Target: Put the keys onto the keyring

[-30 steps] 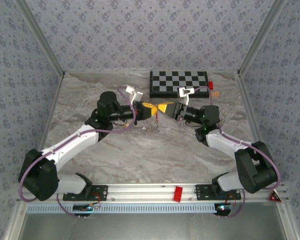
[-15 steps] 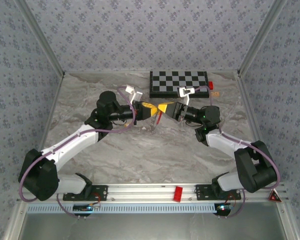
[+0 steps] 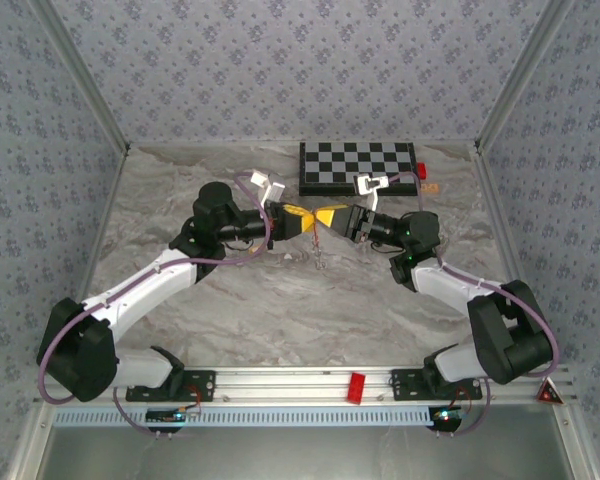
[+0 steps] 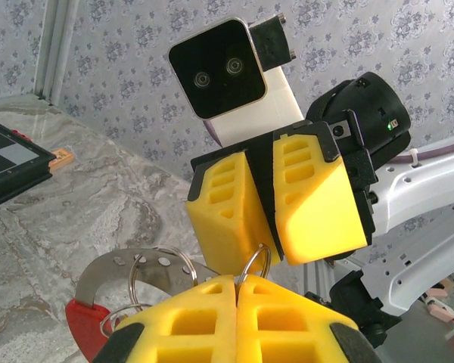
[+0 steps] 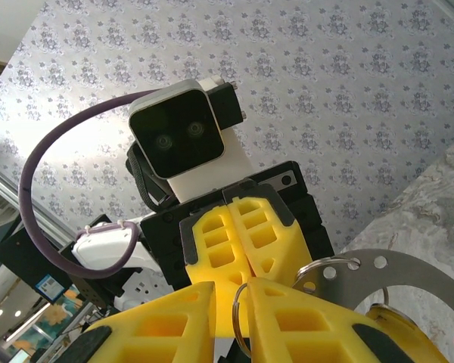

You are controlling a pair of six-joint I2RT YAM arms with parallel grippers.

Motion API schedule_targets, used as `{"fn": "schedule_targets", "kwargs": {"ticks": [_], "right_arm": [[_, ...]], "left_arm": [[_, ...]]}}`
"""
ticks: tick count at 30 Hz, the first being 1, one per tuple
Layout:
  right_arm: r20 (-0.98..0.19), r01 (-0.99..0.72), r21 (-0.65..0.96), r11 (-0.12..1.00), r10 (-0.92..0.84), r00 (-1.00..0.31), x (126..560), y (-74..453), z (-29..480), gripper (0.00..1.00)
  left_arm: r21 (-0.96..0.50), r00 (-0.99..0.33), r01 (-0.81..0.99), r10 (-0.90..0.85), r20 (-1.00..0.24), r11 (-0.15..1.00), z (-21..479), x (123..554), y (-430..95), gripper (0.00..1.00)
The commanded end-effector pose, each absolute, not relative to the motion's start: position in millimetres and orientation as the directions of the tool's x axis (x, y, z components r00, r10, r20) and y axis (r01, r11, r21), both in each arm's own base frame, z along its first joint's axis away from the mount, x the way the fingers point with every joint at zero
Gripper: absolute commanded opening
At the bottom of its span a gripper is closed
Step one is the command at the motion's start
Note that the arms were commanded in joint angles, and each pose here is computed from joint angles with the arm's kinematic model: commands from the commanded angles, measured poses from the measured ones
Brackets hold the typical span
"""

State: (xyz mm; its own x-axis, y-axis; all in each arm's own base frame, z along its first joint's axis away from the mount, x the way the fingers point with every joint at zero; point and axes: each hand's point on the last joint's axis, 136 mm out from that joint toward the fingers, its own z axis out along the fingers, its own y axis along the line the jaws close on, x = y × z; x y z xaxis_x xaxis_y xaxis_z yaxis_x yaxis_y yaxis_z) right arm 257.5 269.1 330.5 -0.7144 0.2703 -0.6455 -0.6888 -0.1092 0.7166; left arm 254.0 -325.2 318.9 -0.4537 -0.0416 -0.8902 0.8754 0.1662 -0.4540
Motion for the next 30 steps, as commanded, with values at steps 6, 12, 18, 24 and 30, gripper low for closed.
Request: {"fn": "schedule_targets", "kwargs": {"ticks": [6,12,18,24,30], "right_arm": [[-0.689,-0.725,0.677,-0.126,0.237,-0.685,247.1,270.3,329.8,0.15],[-0.689,-0.722,0.686,-0.086,0.242,-0.683,254.9,265.8,323.1,0.00],[-0.716,-0.741,0.671,-0.018,0.244,-0.654,259.4,259.9,320.5,0.00],[-0.766,-0.775,0.630,0.046,0.200,-0.611,249.8,262.4,318.8,0.00],[-0.778,-0.786,0.616,0.048,0.188,-0.599,245.3,261.7,321.2,0.00]], "left_arm": [[-0.419,-0.407,0.890,-0.102,-0.908,0.178,340.7,262.6,-321.1,0.00],[-0.422,-0.411,0.893,-0.096,-0.906,0.158,341.5,258.4,-321.5,0.00],[-0.422,-0.414,0.897,-0.084,-0.907,0.133,341.0,251.9,-321.1,0.00],[-0.433,-0.426,0.893,-0.076,-0.901,0.122,336.7,251.9,-323.0,0.00],[-0.437,-0.431,0.892,-0.071,-0.899,0.117,335.5,252.4,-324.2,0.07]]}}
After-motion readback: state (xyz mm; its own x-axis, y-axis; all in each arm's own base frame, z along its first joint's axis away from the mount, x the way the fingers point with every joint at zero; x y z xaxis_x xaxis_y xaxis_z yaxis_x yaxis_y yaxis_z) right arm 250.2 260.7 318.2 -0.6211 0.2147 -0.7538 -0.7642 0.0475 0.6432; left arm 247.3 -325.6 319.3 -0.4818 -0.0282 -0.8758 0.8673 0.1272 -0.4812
